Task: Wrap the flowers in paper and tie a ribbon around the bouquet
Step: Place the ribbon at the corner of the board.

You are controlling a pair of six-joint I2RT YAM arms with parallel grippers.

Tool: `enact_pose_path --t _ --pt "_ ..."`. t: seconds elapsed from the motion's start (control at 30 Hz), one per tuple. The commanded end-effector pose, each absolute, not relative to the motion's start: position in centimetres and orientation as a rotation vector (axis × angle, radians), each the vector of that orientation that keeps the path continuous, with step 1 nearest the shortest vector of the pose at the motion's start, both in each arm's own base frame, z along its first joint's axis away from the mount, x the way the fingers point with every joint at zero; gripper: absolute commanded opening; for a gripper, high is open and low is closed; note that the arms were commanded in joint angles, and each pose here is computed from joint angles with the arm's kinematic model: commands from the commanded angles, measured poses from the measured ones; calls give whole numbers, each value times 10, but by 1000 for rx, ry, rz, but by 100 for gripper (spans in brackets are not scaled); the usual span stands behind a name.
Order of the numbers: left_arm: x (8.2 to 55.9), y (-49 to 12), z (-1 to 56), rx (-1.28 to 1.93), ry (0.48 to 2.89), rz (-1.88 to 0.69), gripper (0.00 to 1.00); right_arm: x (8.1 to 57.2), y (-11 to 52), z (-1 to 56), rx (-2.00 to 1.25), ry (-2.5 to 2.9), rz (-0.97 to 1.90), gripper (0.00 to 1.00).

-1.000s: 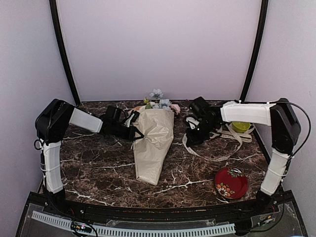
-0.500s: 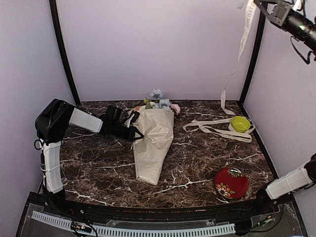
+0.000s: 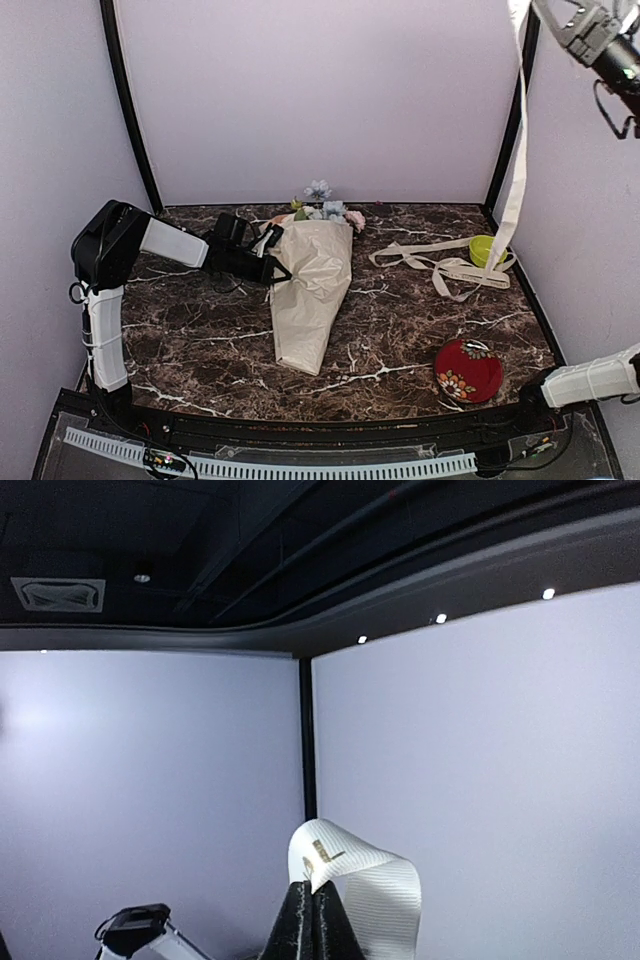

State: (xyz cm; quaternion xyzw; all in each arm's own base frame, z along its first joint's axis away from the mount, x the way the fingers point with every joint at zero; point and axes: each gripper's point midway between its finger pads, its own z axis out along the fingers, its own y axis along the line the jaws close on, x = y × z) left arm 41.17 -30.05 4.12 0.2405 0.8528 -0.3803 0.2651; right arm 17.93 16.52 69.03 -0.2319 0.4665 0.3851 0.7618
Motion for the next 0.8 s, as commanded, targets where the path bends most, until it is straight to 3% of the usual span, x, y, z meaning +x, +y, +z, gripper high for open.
enact_pose_path --t 0.0,0.2,0.33,0.43,0.57,0.6,0.67,0.73,0.77 --pt "412 -297 37 658 2327 -1005 0 264 263 561 -670 1399 1155 0" --pt "413 -297 37 661 2327 -1002 0 303 342 349 -732 1940 1181 0" --pt "414 -297 37 666 2324 -998 0 245 394 231 -1083 2169 1083 0" --pt "415 -297 35 668 2324 -1002 0 183 425 192 -1388 2154 1038 0" --pt "414 -297 33 665 2328 -1008 0 161 438 159 -1509 2201 948 2" --pt "413 -297 32 665 2331 -1008 0 163 437 151 -1522 2222 888 16" --pt "413 -298 33 666 2331 -1010 0 171 433 141 -1522 2255 777 61" --pt "413 -298 33 666 2332 -1011 0 184 429 150 -1451 2240 708 97" --pt "414 -298 33 666 2331 -1011 0 193 426 158 -1389 2227 678 99"
